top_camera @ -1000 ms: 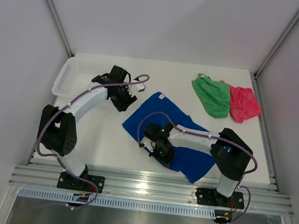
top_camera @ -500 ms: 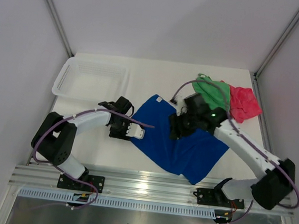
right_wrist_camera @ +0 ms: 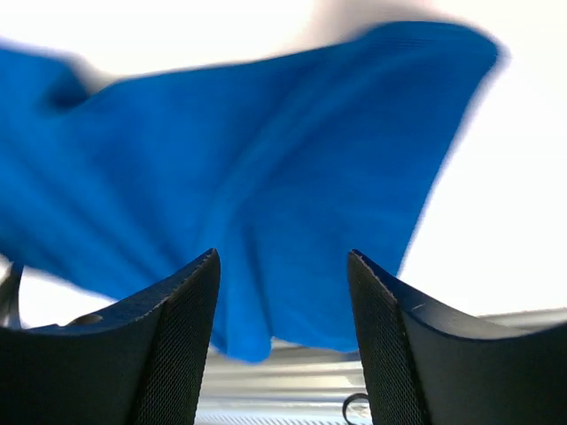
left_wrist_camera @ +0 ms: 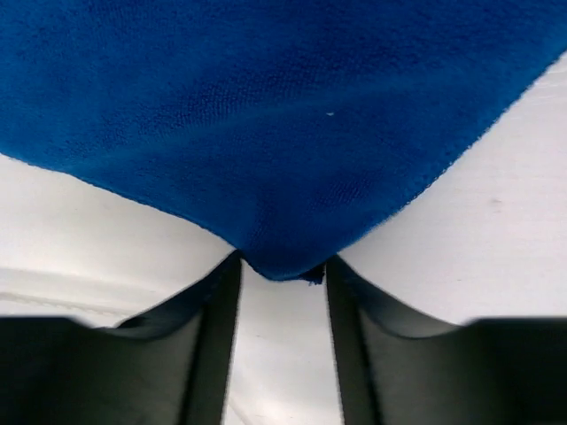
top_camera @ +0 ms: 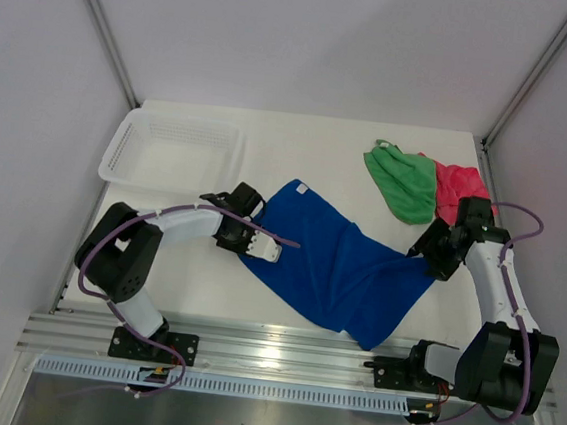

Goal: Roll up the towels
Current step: Flatten the towel, then fold the towel

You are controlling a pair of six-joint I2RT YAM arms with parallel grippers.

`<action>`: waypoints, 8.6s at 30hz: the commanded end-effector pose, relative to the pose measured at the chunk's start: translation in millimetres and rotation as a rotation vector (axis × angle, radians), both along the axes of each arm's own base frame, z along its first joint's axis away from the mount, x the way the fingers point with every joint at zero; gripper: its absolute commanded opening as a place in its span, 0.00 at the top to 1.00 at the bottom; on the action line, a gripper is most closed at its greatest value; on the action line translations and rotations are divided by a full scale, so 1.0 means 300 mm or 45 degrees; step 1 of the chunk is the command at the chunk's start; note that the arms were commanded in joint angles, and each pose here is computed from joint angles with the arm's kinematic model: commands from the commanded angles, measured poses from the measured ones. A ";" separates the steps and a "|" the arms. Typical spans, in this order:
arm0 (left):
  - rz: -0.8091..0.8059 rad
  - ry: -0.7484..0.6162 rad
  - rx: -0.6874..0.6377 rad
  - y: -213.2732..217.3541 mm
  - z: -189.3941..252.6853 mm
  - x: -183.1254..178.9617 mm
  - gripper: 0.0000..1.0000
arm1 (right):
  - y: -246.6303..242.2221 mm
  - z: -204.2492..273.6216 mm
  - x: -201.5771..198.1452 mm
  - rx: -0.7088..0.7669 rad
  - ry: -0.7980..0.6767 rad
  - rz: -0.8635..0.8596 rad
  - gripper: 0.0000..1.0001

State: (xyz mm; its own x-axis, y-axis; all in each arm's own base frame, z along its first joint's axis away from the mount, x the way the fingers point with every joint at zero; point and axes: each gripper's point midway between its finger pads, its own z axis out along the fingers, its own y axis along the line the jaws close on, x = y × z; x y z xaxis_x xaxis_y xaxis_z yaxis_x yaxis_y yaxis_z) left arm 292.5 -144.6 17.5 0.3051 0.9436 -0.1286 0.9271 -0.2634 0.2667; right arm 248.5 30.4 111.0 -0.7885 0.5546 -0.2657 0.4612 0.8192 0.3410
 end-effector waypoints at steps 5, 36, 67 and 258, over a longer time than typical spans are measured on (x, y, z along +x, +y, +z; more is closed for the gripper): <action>0.012 0.011 0.056 0.006 -0.010 -0.001 0.87 | -0.176 -0.140 0.050 -0.109 0.055 -0.363 0.36; 0.702 0.269 0.067 0.199 0.028 -0.289 0.99 | -0.200 -0.125 0.318 -0.484 0.150 -0.036 0.38; 1.180 0.447 0.298 0.325 0.013 -0.534 0.99 | -0.011 -0.200 -0.131 -0.167 0.217 -0.387 0.41; 1.636 0.659 -0.035 0.294 0.053 -0.268 0.68 | 0.976 -0.276 0.202 -0.041 -0.583 1.906 1.00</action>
State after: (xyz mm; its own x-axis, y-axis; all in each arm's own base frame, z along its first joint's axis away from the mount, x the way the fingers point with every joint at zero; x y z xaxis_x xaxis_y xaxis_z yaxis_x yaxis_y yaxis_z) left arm 212.9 -55.7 35.8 -0.8503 0.5261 0.0155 0.5138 0.8361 -0.1924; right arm 294.0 313.6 25.5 -0.4597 -0.6493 -0.6058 -0.8818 0.4146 0.2247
